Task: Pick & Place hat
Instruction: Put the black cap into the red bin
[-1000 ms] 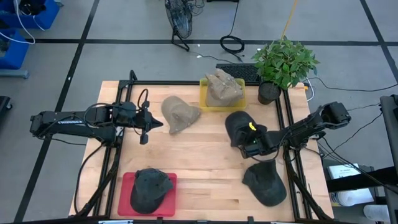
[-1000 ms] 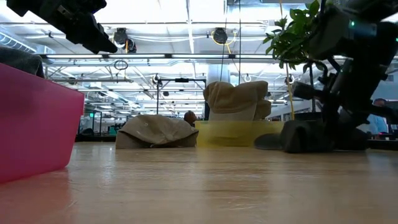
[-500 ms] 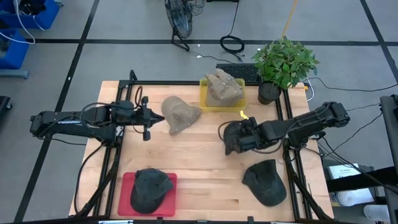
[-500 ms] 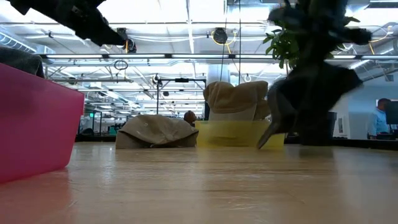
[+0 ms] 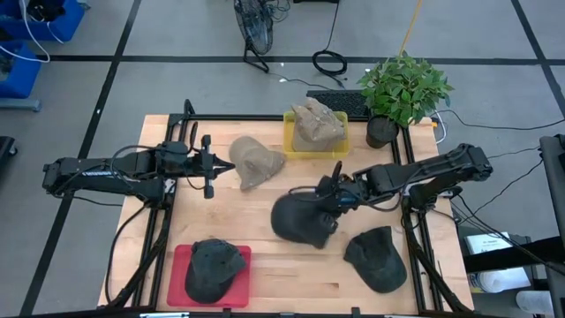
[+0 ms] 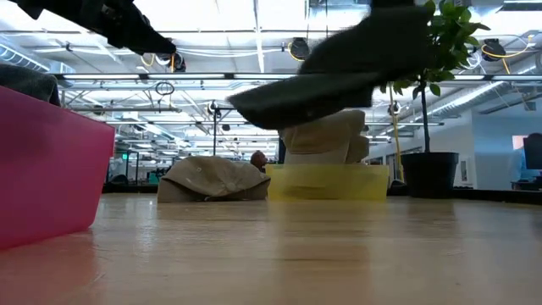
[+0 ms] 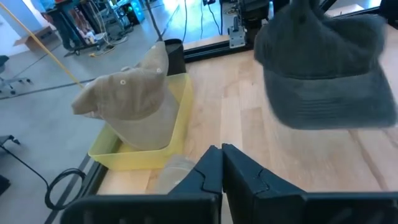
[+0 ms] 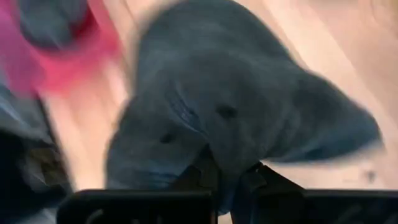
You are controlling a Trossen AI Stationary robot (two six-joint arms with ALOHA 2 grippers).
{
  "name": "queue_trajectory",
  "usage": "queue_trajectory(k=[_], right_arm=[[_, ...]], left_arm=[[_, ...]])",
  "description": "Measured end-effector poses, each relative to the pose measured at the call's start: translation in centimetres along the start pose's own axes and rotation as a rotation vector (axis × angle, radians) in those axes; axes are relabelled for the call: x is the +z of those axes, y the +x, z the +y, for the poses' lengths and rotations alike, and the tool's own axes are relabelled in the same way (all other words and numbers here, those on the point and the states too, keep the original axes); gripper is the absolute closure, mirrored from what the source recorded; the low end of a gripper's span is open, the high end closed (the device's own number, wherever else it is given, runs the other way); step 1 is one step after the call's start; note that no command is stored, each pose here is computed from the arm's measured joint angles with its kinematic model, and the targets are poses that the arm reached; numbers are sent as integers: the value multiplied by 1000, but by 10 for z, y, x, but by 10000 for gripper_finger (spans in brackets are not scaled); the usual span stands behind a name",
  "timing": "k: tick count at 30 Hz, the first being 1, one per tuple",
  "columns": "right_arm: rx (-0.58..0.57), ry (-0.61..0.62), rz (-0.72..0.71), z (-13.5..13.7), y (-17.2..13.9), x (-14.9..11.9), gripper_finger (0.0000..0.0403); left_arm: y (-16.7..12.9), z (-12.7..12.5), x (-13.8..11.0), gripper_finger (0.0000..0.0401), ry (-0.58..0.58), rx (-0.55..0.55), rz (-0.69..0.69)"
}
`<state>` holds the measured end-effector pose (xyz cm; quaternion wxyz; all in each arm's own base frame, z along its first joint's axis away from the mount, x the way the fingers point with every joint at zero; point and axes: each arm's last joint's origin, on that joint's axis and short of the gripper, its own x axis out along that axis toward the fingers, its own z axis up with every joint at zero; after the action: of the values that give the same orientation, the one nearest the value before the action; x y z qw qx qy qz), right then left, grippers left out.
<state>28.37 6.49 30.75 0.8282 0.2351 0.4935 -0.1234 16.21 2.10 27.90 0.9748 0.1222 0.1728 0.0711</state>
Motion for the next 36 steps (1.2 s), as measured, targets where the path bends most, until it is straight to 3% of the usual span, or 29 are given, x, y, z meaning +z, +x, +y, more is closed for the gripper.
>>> queue_trajectory(k=[4, 8, 15, 20, 28, 36], right_arm=[[-130, -84, 97, -20, 17, -13, 400], [-200, -85, 140, -42, 41, -22, 400], [-156, -146, 79, -46, 55, -21, 400], [-126, -100, 57, -50, 56, -14, 389], [-116, 158, 57, -64, 56, -4, 315], [-168, 270, 103, -73, 55, -7, 214]], left_arm=[[0, 0, 0, 396, 1, 0, 0], [0, 0, 0, 390, -3, 0, 0], [0, 0, 0, 396, -7, 1, -1], [0, 0, 0, 385, -14, 8, 1], [0, 1, 0, 396, -22, 19, 3], [0, 1, 0, 391, -23, 19, 3]])
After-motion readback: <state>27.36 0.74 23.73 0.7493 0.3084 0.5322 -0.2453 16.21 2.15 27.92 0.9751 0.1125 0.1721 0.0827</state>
